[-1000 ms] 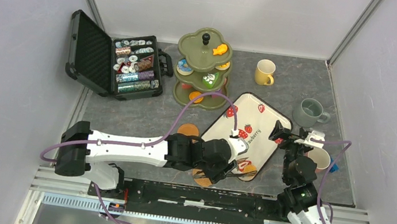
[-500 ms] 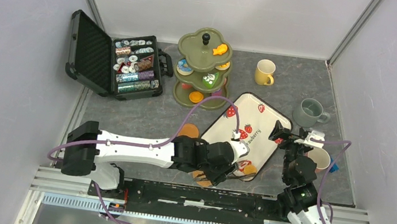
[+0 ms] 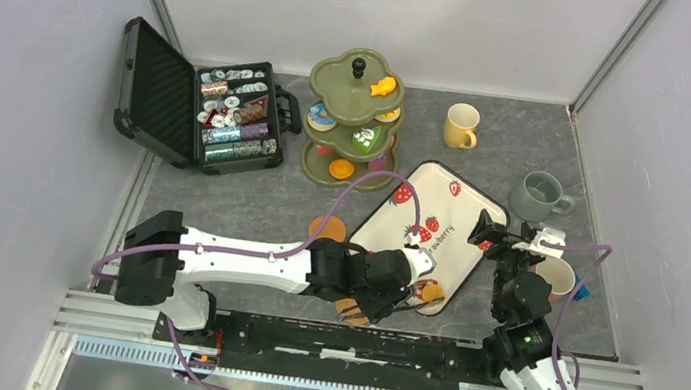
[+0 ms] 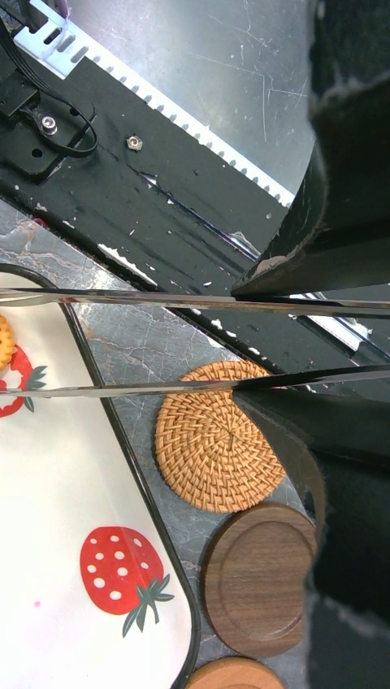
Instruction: Serve the afternoon tea
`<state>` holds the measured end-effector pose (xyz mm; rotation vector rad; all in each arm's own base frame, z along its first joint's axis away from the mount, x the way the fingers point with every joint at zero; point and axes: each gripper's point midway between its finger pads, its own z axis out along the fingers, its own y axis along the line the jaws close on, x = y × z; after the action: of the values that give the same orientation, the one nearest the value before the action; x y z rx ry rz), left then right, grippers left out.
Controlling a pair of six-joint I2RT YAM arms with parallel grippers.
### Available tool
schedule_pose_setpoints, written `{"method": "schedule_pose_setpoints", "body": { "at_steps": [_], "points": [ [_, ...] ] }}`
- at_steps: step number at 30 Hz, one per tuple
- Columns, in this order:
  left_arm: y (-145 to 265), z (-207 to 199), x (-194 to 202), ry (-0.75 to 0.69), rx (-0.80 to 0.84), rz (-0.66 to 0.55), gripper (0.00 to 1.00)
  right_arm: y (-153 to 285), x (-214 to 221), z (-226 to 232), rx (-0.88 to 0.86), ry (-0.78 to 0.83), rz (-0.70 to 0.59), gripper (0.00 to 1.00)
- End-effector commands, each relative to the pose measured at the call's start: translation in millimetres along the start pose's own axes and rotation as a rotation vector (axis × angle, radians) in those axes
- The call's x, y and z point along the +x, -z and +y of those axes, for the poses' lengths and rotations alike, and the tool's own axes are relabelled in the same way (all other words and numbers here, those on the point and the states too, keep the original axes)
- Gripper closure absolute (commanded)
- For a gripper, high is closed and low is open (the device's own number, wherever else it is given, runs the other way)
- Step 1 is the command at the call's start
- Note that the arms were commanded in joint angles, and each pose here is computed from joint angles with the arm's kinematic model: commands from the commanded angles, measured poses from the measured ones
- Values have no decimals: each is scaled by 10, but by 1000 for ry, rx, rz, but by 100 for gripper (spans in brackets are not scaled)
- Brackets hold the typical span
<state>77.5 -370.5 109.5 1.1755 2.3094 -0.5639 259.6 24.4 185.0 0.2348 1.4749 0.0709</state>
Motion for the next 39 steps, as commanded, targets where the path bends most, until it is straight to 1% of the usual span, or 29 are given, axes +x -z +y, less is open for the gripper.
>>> {"method": "schedule_pose_setpoints", "body": {
  "at_steps": [1, 7, 9, 18, 23, 28, 35, 39],
  "points": [
    [36, -124, -251, 26, 27, -69, 49, -8, -93, 42, -12, -26, -30, 2],
    [10, -115, -246, 25, 19, -64, 50, -5, -93, 37, -11, -26, -32, 2],
    [12, -111, -250, 24, 17, -66, 51, -8, -93, 42, -12, -27, -31, 2],
    [137, 41, -363, 37, -63, -120, 67, -7, -94, 42, -13, -27, -31, 2],
    [242, 117, -439, 44, -98, -157, 71, -5, -109, 40, -12, -28, -34, 2],
    [445, 231, -565, 34, -152, -214, 73, -8, -94, 44, -14, -26, -30, 2],
    [873, 547, -726, 18, -276, -305, 74, -4, -98, 39, -12, -29, -35, 2],
    [1136, 760, -800, 37, -339, -360, 74, -9, -94, 53, -17, -24, -26, 2]
  ]
}}
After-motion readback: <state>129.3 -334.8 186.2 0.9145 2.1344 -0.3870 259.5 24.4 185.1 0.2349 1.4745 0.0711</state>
